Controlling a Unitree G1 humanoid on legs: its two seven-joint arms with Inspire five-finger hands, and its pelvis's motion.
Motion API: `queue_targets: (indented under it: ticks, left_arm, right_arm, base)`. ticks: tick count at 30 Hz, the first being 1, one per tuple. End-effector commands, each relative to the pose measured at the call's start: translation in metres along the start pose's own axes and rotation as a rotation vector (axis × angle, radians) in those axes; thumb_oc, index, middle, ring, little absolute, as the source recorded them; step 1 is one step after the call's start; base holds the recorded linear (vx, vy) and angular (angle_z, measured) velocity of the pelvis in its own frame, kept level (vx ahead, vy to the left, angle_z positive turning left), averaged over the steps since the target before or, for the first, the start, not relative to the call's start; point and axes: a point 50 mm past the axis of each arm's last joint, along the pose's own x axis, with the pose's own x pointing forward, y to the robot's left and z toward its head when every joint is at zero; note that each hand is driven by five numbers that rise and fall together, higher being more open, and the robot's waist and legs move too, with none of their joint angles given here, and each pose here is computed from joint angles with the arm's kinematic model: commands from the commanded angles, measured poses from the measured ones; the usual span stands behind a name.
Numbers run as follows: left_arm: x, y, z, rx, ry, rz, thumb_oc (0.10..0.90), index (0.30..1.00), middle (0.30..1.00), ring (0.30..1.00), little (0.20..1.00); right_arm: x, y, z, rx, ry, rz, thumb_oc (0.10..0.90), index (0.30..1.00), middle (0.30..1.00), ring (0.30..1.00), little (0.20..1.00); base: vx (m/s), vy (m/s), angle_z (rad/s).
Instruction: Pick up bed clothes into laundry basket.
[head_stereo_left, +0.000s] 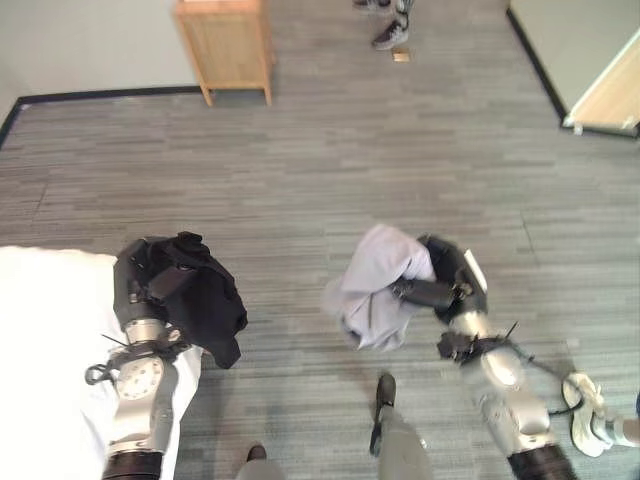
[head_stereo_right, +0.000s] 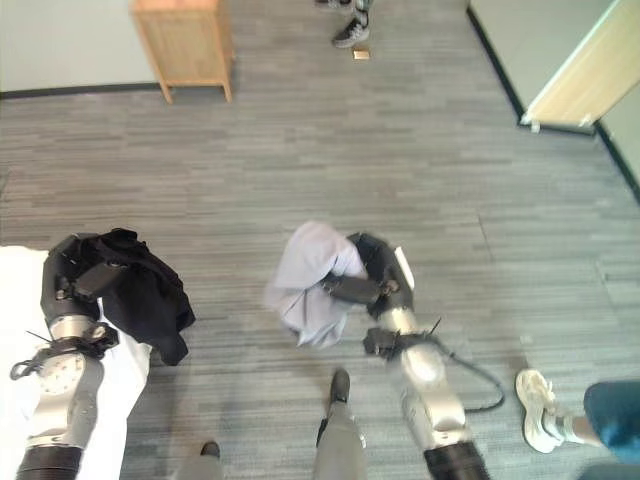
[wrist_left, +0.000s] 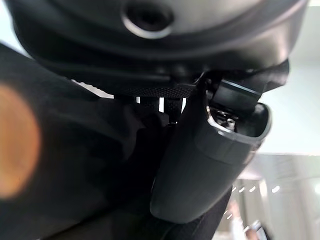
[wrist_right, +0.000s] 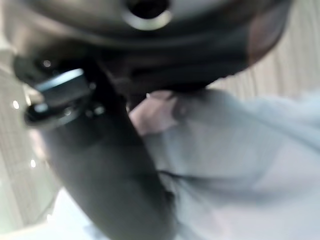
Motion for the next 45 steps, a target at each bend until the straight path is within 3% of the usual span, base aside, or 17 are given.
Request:
queue_targets:
  ticks: [1,4,16,20,25,31,32,37,39,45]
  left_arm:
    - [0.012,0.0,0.092,0.035,-0.411,-0.113,0.4,0.3,0.3,0.3,0.3]
    - [0.014,-0.003,0.091,-0.019,-0.407,-0.098,0.4,0.3,0.3,0.3,0.3]
    - [0.014,-0.013,0.082,0.051,-0.37,-0.142,0.4,0.3,0.3,0.3,0.3]
    - [0.013,-0.018,0.084,0.145,-0.36,-0.235,0.4,0.3,0.3,0.3,0.3]
    - [0.015,-0.063,0.099,0.208,-0.438,-0.446,0.4,0.3,0.3,0.3,0.3]
    - [0.007,-0.128,0.124,0.057,-0.542,-0.732,0.4,0.3,0.3,0.3,0.3]
    - [0.007,-0.131,0.123,0.046,-0.553,-0.722,0.4,0.3,0.3,0.3,0.3]
    - [0.001,-0.102,0.132,0.003,-0.579,-0.655,0.4,0.3,0.3,0.3,0.3]
    - [0.005,-0.066,0.126,0.029,-0.545,-0.501,0.4,0.3,0.3,0.3,0.3]
    - [0.0,-0.011,0.108,0.099,-0.442,-0.276,0.4,0.3,0.3,0.3,0.3]
  right_arm:
    - [0.006,0.027,0.058,0.062,-0.311,0.128,0.4,0.3,0.3,0.3,0.3]
    - [0.012,0.027,0.065,0.027,-0.326,0.116,0.4,0.3,0.3,0.3,0.3]
    - [0.001,0.016,0.058,0.003,-0.301,0.08,0.4,0.3,0.3,0.3,0.3]
    - [0.009,0.035,0.05,0.018,-0.28,0.14,0.4,0.3,0.3,0.3,0.3]
    - [0.003,0.04,0.027,0.014,-0.18,0.158,0.4,0.3,0.3,0.3,0.3]
    - [-0.02,0.005,0.038,0.013,-0.241,0.007,0.4,0.3,0.3,0.3,0.3]
    - [-0.02,0.004,0.046,-0.023,-0.279,0.008,0.4,0.3,0.3,0.3,0.3]
    - [-0.026,-0.011,0.058,-0.089,-0.313,-0.041,0.4,0.3,0.3,0.3,0.3]
    - [-0.023,-0.017,0.066,-0.12,-0.34,-0.068,0.4,0.3,0.3,0.3,0.3]
    - [-0.023,-0.026,0.071,-0.131,-0.344,-0.102,0.4,0.3,0.3,0.3,0.3]
  base:
    - [0.31,-0.617,-0.17]
    - [0.29,-0.345,-0.66]
    - [0.48,-0.094,-0.12]
    - [0.38,0.094,0.19]
    - [0.3,0.052,0.31]
    - [0.31,-0.15,1.45]
    - [0.11,-0.164,1.2]
    - [0.08,-0.094,0.76]
    - [0.02,-0.068,0.28]
    - [0.02,-0.063,-0.03]
